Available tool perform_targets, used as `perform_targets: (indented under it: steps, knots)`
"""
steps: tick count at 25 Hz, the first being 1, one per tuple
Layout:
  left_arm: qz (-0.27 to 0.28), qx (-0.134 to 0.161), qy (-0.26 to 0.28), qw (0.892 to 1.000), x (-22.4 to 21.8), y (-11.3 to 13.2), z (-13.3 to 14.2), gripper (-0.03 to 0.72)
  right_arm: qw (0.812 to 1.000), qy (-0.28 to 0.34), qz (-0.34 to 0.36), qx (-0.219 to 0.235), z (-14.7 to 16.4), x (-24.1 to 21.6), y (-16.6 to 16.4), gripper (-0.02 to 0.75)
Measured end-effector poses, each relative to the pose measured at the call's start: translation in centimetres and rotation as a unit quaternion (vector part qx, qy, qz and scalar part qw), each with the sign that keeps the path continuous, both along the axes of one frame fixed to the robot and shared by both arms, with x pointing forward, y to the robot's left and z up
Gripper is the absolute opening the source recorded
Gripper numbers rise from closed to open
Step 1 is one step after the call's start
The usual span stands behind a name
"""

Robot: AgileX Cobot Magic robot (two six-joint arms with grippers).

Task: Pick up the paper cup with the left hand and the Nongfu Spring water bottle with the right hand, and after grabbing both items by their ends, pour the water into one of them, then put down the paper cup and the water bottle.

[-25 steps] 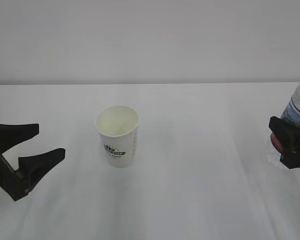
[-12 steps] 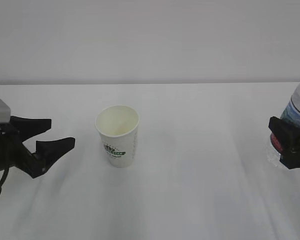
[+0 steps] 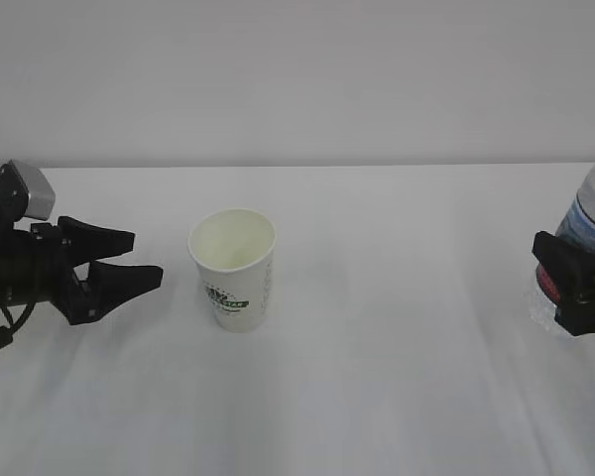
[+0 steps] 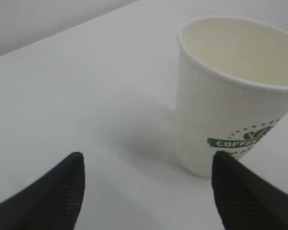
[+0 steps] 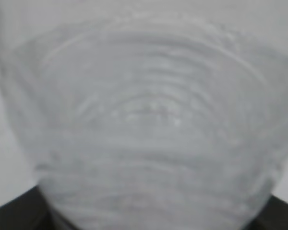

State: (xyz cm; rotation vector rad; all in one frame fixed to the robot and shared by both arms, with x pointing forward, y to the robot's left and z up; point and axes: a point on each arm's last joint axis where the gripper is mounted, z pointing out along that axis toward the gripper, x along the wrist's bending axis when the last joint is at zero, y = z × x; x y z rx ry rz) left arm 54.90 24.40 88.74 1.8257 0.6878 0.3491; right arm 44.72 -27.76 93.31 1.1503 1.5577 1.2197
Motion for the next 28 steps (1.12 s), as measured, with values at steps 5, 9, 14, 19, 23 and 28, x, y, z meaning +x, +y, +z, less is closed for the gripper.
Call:
perform_targets:
  steps: [5, 9, 14, 19, 23, 28]
  knots:
    - [-0.034, 0.048, 0.021, 0.998, 0.3, 0.3, -1.8, 0.594, 1.0, 0.0, 0.006, -0.002, 0.0, 0.0, 0.1, 0.496]
    - [-0.056, 0.027, 0.003, 0.998, 0.2, 0.0, -1.6, 0.589, 1.0, 0.0, 0.009, -0.003, 0.0, 0.0, 0.1, 0.496]
    - [-0.075, -0.021, -0.023, 0.997, 0.1, -0.5, -0.7, 0.533, 1.0, 0.0, 0.011, -0.003, 0.0, 0.0, 0.2, 0.495]
    - [-0.078, -0.018, -0.03, 0.996, 0.1, -0.5, -0.6, 0.495, 1.0, 0.0, 0.011, -0.003, 0.0, 0.0, 0.2, 0.495]
    - [-0.099, -0.006, -0.051, 0.994, -0.1, -1.2, -0.7, 0.596, 1.0, 0.001, 0.011, -0.003, 0.0, -0.1, 0.2, 0.495]
    - [-0.108, 0.013, -0.054, 0.993, -0.2, -4.1, -0.9, 0.685, 1.0, 0.001, 0.011, -0.003, 0.0, -0.1, 0.2, 0.495]
